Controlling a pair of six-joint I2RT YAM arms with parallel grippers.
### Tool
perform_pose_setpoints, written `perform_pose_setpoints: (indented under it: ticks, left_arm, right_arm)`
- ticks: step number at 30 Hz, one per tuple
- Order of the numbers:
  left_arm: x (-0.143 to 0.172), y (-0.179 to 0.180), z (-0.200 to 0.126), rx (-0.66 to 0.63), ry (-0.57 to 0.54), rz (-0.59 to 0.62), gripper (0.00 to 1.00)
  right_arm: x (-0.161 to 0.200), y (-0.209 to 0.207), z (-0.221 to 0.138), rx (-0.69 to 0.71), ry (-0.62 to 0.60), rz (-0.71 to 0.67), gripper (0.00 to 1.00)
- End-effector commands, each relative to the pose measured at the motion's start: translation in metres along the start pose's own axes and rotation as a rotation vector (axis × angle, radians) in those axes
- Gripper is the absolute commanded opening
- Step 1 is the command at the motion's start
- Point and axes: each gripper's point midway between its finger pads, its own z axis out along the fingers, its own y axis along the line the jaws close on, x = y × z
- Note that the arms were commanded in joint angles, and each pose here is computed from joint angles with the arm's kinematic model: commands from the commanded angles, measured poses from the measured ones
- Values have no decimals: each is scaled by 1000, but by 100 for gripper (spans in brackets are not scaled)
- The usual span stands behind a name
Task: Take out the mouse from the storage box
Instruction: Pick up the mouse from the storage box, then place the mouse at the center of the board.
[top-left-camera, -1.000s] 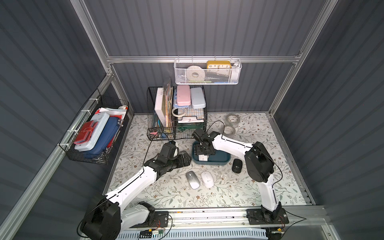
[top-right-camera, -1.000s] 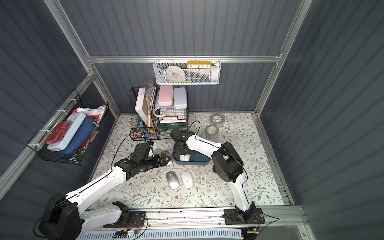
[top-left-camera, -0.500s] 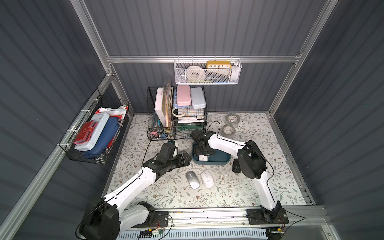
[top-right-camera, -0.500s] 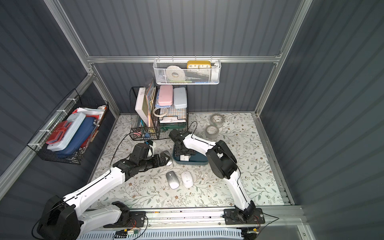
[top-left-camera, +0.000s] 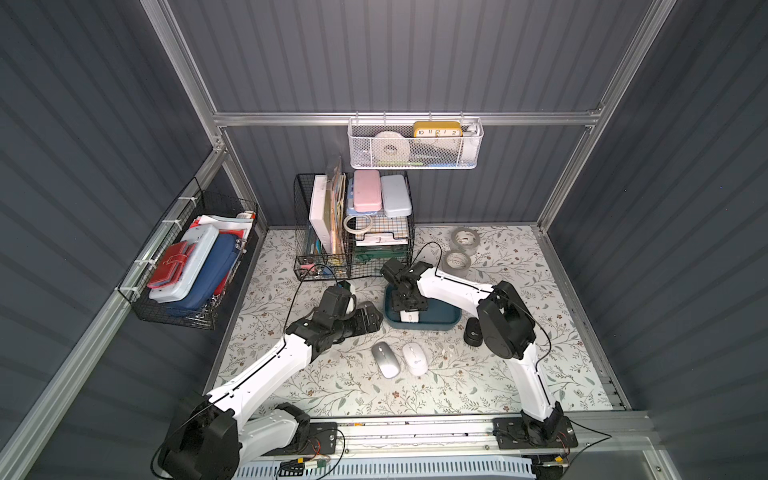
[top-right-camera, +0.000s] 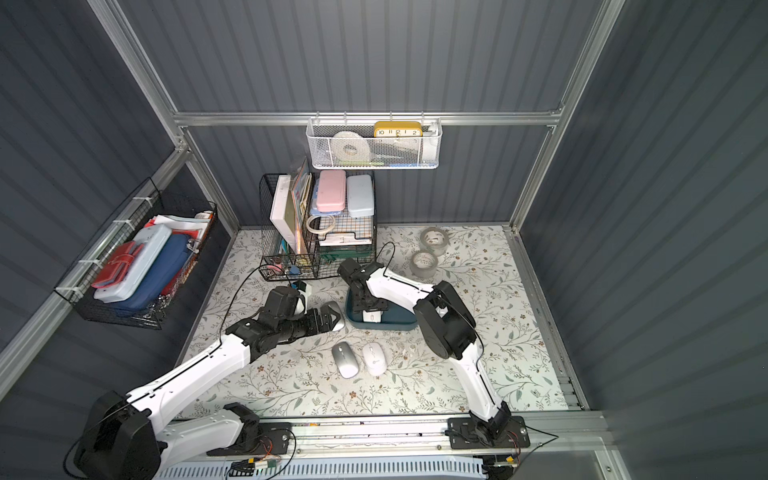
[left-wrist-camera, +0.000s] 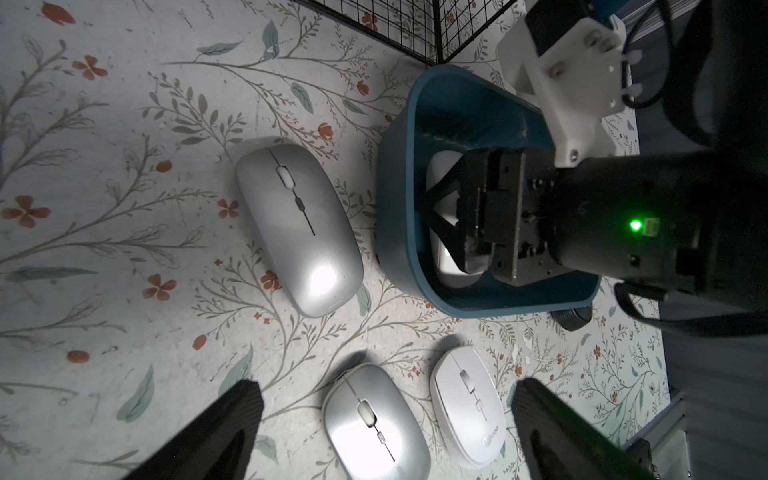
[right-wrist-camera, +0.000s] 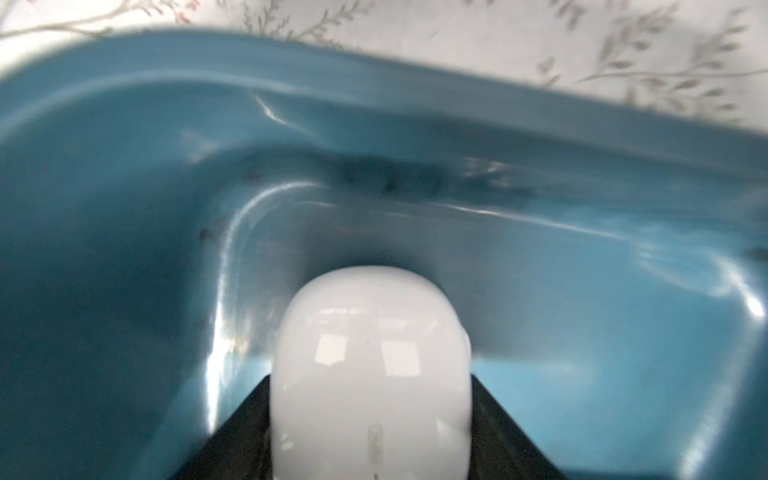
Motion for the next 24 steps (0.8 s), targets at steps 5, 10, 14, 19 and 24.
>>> perform_pose_setpoints:
  ticks: [5,10,14,19,24]
  left_arm:
    - [2,-1,-10,4,-12,-4,99]
    - [4,1,-15,2,-25,-5,99]
    - [6,1,-18,3,-26,-9,99]
    - [5,1,-20,1,-30,-13,99]
    - [8,3,-16,4,-21,-21,99]
  right_arm:
    - [-17,-19,-74,-18,-139,11,64]
    - [-5,-36,-104,-33,-174,23,64]
    - [19,-50,-117,-48,-175,35,64]
    - [59,-68,-123,-48,-160,45,64]
    - [95,-77,-125,-54,-146,39,64]
